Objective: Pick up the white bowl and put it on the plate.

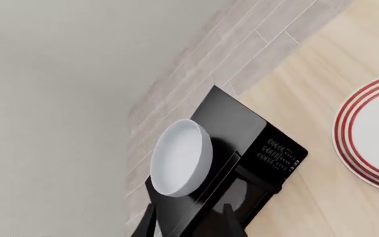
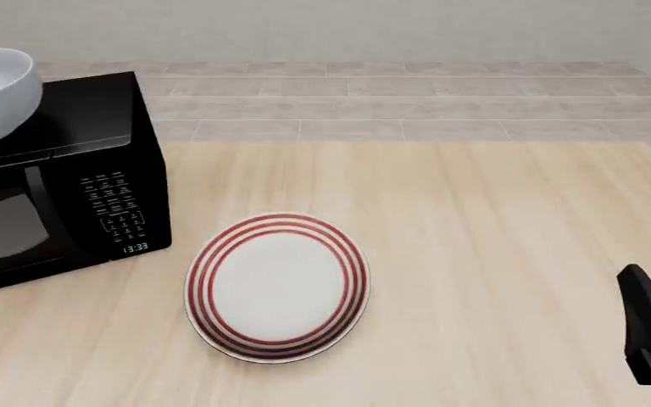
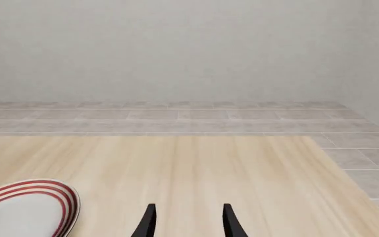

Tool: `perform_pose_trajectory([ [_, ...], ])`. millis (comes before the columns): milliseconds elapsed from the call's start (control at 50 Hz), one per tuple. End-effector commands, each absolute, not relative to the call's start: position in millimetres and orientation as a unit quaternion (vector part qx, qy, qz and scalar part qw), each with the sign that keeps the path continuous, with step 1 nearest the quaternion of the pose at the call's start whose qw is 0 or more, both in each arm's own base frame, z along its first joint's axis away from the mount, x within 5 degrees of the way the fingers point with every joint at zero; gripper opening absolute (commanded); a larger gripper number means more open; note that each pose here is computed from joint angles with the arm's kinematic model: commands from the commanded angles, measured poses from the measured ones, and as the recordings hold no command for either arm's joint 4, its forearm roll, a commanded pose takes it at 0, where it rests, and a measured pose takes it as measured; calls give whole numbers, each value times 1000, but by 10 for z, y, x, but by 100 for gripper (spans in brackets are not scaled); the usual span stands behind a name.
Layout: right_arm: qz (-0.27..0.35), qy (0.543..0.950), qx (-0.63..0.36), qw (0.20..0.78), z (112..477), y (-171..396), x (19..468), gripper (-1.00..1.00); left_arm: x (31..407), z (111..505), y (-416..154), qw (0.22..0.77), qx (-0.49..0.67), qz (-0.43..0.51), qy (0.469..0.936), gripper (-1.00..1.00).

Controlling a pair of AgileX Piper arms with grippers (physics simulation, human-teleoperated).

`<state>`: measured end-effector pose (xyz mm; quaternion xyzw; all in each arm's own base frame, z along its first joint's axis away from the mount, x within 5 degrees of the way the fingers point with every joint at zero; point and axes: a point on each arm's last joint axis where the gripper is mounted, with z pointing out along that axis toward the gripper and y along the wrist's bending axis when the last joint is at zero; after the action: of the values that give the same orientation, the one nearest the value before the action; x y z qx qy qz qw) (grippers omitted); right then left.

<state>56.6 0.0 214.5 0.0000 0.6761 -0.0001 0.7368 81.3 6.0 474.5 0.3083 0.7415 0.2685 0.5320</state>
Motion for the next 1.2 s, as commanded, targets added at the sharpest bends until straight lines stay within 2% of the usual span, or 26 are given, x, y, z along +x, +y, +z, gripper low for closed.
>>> perform_pose_trajectory([
  [20,0,676,0,737,2144,0,566,100,889,4749,96,483,338,282,757,100],
  [160,0,676,0,737,2144,0,566,100,864,4850,74,474,358,277,755,100],
  [340,0,676,0,737,2144,0,566,100,1055,4848,127,462,355,288,760,100],
  [1200,0,676,0,737,2144,0,566,100,1819,4341,283,434,364,294,770,100],
])
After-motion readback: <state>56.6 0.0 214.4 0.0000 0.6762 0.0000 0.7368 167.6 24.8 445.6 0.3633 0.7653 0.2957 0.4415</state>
